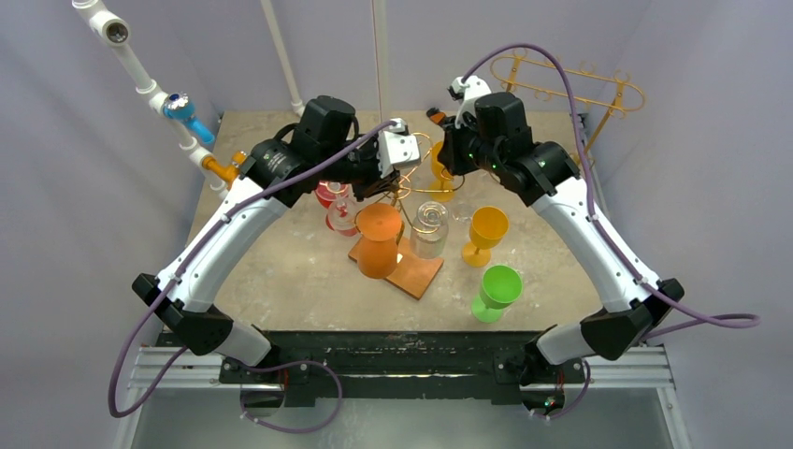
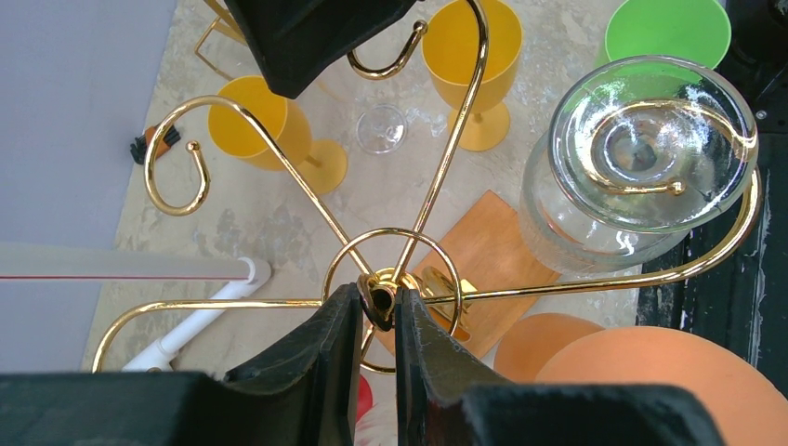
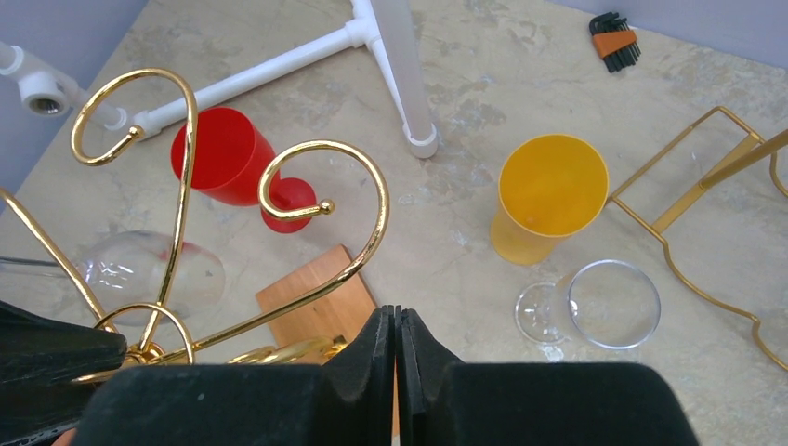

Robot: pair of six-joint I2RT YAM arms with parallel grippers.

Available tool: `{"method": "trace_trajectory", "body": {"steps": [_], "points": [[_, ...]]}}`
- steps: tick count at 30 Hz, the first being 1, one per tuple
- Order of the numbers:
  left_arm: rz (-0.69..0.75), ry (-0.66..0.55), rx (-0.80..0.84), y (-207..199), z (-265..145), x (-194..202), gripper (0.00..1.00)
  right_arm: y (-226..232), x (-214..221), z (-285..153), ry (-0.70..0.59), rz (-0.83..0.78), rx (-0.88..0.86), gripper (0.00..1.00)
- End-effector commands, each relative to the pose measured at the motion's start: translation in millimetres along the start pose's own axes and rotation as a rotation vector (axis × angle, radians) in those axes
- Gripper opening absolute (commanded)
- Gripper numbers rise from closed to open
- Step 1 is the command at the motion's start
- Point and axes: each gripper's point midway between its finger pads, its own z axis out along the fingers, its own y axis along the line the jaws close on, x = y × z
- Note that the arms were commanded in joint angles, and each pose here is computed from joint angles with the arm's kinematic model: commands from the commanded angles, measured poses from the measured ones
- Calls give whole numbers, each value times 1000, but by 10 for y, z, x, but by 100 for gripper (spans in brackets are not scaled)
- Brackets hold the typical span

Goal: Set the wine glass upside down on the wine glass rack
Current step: Adjust the wine rack at the center of the board.

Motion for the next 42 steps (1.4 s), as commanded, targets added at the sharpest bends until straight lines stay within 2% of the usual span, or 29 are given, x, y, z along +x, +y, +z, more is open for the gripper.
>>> {"method": "trace_trajectory", "body": {"steps": [1, 10, 25, 42], "points": [[51, 56, -118, 284, -50, 128, 10, 52, 217, -93, 71, -26, -39, 8], [75, 42, -106, 246, -70, 98, 10, 149, 400, -174, 110, -28, -81, 0], [98, 6, -109, 252, -55, -33, 10, 218, 713, -306, 142, -5, -109, 0], [137, -12, -180, 528, 141, -172, 9, 152, 814, -393, 125, 21, -84, 0]]}}
